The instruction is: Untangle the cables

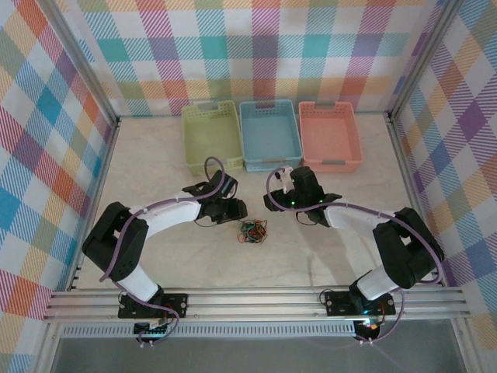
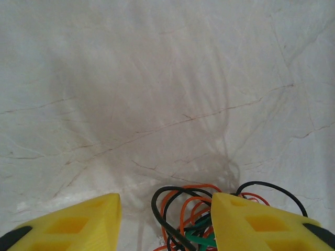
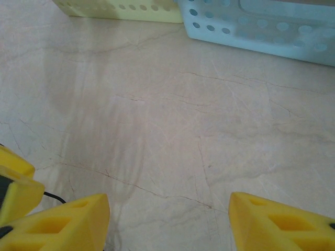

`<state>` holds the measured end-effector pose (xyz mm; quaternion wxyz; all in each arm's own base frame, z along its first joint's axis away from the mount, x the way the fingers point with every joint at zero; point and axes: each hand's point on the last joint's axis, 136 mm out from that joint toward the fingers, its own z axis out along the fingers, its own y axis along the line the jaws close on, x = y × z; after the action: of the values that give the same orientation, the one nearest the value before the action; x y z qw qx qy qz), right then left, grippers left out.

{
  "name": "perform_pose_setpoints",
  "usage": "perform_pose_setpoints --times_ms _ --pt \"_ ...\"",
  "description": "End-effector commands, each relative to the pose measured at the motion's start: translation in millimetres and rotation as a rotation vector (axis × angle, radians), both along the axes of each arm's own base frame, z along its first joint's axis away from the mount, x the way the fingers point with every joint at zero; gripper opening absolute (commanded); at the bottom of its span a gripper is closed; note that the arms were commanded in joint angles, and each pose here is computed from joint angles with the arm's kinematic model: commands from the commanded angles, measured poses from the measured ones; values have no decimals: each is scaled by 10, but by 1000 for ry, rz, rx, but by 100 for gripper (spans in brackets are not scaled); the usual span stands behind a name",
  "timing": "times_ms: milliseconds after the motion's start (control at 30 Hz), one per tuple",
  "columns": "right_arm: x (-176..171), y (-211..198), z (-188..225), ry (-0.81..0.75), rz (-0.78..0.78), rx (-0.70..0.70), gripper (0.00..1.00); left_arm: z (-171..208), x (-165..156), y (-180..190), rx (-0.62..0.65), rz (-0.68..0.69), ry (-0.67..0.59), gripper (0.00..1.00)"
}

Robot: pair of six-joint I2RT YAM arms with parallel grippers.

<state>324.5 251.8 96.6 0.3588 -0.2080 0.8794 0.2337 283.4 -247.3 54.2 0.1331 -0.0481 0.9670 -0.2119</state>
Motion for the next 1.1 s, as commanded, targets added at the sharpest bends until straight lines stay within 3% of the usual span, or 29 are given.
perform_pose_setpoints --times_ms 0,200,433,667,833,1067 --pt "50 13 49 -12 -11 9 62 12 -8 -118 -4 -37 9 43" --pt "52 19 38 -7 -9 8 62 0 -19 -159 0 -48 10 30" --pt "53 16 38 -7 -10 7 62 52 -17 -143 3 -49 -7 1" --pt "-3 35 217 -70 17 60 61 175 10 -194 -45 -67 -61 0" --pt "-218 229 473 -166 168 170 61 352 55 -272 -120 -84 -141 0" --pt "-516 588 476 -194 374 154 61 630 48 -247 -175 -96 -246 0"
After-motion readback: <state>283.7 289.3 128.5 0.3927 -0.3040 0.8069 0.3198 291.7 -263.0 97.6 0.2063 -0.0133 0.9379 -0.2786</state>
